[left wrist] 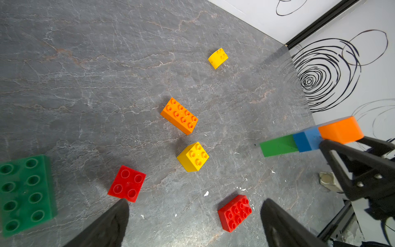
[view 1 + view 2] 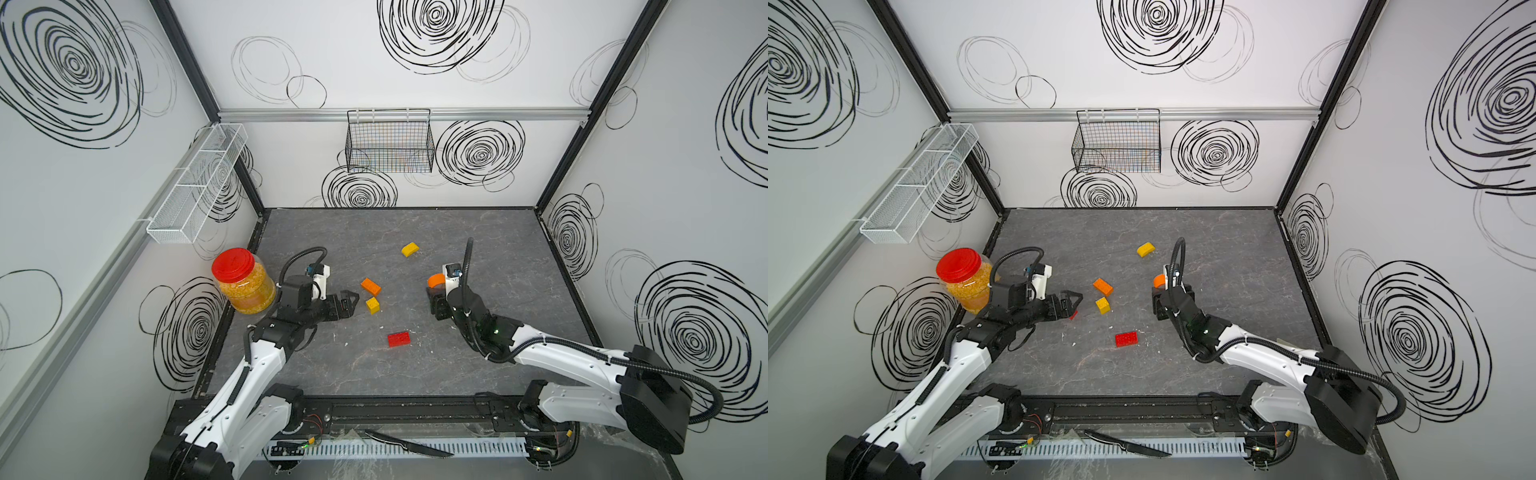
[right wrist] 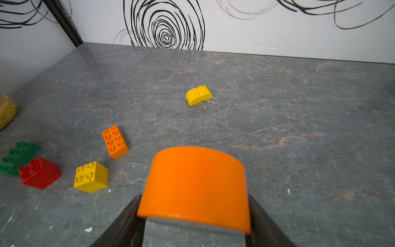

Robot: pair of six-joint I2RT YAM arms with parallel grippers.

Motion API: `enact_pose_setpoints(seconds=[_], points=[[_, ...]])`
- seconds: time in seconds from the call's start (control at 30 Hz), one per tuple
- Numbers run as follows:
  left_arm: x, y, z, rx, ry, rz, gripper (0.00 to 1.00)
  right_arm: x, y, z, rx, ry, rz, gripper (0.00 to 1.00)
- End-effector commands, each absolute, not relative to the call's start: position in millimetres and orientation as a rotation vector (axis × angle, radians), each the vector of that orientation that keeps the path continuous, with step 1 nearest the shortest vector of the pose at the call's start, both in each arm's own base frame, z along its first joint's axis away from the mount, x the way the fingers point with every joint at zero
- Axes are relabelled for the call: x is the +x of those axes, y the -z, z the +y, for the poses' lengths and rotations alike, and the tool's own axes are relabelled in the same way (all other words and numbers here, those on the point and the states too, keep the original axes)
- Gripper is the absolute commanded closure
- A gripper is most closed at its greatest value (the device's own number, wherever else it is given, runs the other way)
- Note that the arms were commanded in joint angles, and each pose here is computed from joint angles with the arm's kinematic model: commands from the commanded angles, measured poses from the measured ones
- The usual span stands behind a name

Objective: Assemble an ice cream with lego
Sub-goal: Adjust the lego brick at the center of the board.

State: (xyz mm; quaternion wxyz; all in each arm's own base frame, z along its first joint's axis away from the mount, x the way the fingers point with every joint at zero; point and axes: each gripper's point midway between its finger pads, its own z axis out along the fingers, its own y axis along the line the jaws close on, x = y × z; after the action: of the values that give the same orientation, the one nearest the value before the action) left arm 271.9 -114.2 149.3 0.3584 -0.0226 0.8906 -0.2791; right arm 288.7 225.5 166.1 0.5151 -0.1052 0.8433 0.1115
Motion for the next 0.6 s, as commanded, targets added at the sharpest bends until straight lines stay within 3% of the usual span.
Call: enact_pose_setpoints(seconds=[0.0,0.57], points=[[273,-155,-113,-0.062,0.716,2.273,0.01,288,-176,212,-0.256,-0.248,2.123,0.82],[272,-155,-117,-0.046,0.734,2.275,0.01,276,-156,140,-0.195,-0.280,2.683,0.87]])
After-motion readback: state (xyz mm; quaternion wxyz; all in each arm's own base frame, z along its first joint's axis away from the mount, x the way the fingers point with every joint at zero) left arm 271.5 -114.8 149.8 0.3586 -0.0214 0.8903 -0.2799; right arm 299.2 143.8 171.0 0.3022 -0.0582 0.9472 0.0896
